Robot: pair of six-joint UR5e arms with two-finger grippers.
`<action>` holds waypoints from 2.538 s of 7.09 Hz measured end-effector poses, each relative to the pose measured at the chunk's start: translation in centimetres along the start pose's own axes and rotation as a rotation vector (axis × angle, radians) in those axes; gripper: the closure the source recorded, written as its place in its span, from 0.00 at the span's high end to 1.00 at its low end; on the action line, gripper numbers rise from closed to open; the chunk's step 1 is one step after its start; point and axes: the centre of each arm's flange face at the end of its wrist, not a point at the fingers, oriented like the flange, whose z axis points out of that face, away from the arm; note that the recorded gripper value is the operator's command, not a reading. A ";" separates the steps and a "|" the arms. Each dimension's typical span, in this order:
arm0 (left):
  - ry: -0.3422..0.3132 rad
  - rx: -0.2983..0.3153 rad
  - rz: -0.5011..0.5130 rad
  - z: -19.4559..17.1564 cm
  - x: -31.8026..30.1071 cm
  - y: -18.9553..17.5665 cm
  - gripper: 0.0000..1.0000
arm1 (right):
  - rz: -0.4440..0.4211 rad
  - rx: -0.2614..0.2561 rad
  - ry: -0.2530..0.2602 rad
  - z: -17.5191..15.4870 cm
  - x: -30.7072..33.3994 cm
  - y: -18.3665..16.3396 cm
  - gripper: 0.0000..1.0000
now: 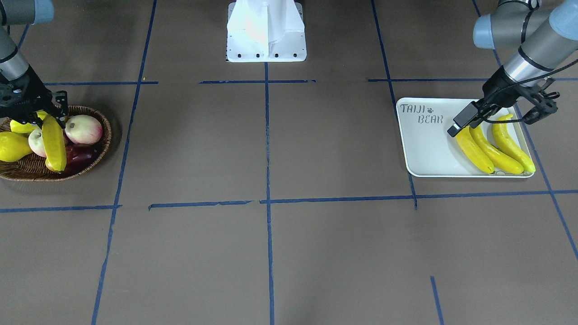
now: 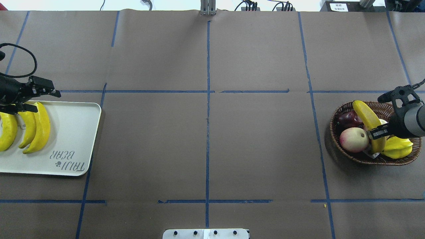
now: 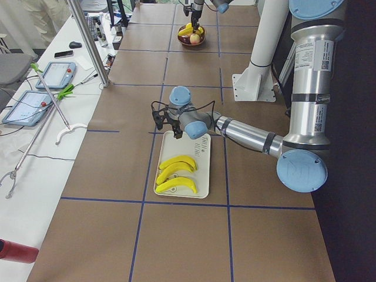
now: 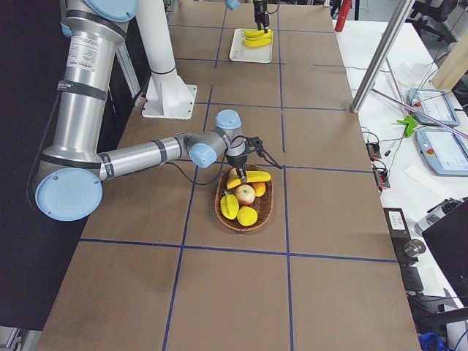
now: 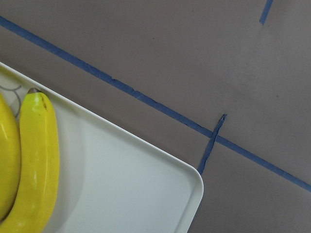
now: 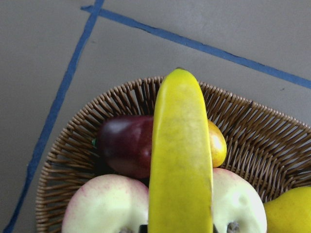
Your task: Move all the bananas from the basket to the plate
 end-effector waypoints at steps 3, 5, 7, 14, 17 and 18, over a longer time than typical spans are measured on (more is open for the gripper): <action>0.048 -0.017 0.028 0.5 2.1 1.2 1.00 | 0.081 0.047 -0.202 -7.3 1.7 -4.3 0.04; 0.155 -0.022 0.104 -0.2 6.2 2.4 1.00 | 0.080 0.077 -0.281 -9.9 -0.8 -9.1 0.03; 0.253 -0.072 0.138 0.3 13.6 5.1 1.00 | 0.130 0.075 -0.333 -9.4 -5.3 -12.8 0.04; 0.454 -0.130 0.150 0.9 30.4 13.7 1.00 | 0.230 0.169 -0.403 -6.5 -31.1 -18.9 0.04; 0.461 -0.118 0.087 3.3 33.0 15.8 1.00 | 0.275 0.198 -0.514 -7.0 -37.6 -16.4 0.05; 0.456 -0.119 0.083 3.8 33.1 16.0 1.00 | 0.272 0.198 -0.540 -7.1 -38.7 -15.6 0.05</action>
